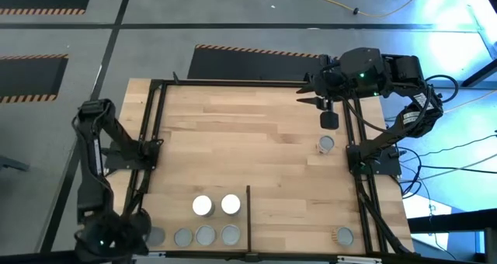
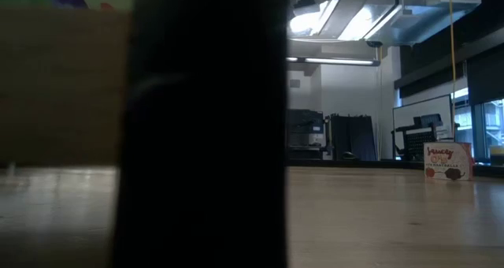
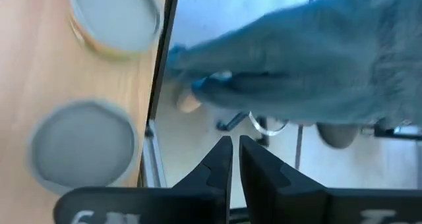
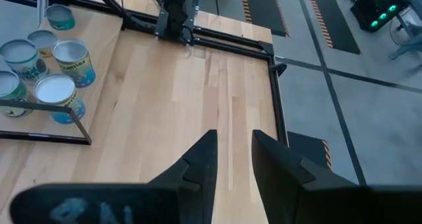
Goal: Pick and place cans onto a shelf
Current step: Put the canned black beans on the shelf
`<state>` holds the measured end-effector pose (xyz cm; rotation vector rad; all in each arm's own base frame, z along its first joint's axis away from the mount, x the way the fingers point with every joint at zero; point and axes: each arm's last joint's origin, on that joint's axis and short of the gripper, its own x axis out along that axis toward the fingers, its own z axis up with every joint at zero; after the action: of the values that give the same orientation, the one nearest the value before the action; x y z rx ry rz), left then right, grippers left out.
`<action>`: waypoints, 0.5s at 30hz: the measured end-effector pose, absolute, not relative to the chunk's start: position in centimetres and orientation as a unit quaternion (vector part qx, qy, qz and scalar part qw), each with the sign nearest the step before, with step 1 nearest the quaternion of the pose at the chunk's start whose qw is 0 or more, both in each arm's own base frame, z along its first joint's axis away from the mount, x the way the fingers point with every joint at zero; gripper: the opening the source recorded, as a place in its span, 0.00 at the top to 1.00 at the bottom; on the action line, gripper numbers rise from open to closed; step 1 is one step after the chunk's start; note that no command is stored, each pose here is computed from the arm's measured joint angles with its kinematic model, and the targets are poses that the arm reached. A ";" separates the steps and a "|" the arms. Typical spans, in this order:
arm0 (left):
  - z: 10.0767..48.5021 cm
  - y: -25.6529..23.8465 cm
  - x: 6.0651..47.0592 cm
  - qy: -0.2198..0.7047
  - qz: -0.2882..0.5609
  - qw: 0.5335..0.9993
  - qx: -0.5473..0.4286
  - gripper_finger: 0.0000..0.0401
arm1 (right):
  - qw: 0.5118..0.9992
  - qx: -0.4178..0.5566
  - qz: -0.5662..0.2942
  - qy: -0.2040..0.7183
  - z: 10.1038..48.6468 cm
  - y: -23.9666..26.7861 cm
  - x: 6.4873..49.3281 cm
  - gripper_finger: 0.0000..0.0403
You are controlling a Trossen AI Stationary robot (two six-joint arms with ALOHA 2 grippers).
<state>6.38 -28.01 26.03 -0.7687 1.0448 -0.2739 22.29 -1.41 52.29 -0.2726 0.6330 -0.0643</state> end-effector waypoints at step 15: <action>35.2 -16.2 7.2 0.241 -0.032 0.932 -0.268 0.96 | 0.922 -0.031 -0.052 0.381 51.5 -1.2 19.6 0.76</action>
<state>7.19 -16.15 35.16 -0.5484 0.4934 -0.0656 19.63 -1.23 51.49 -0.0643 0.7832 -0.1078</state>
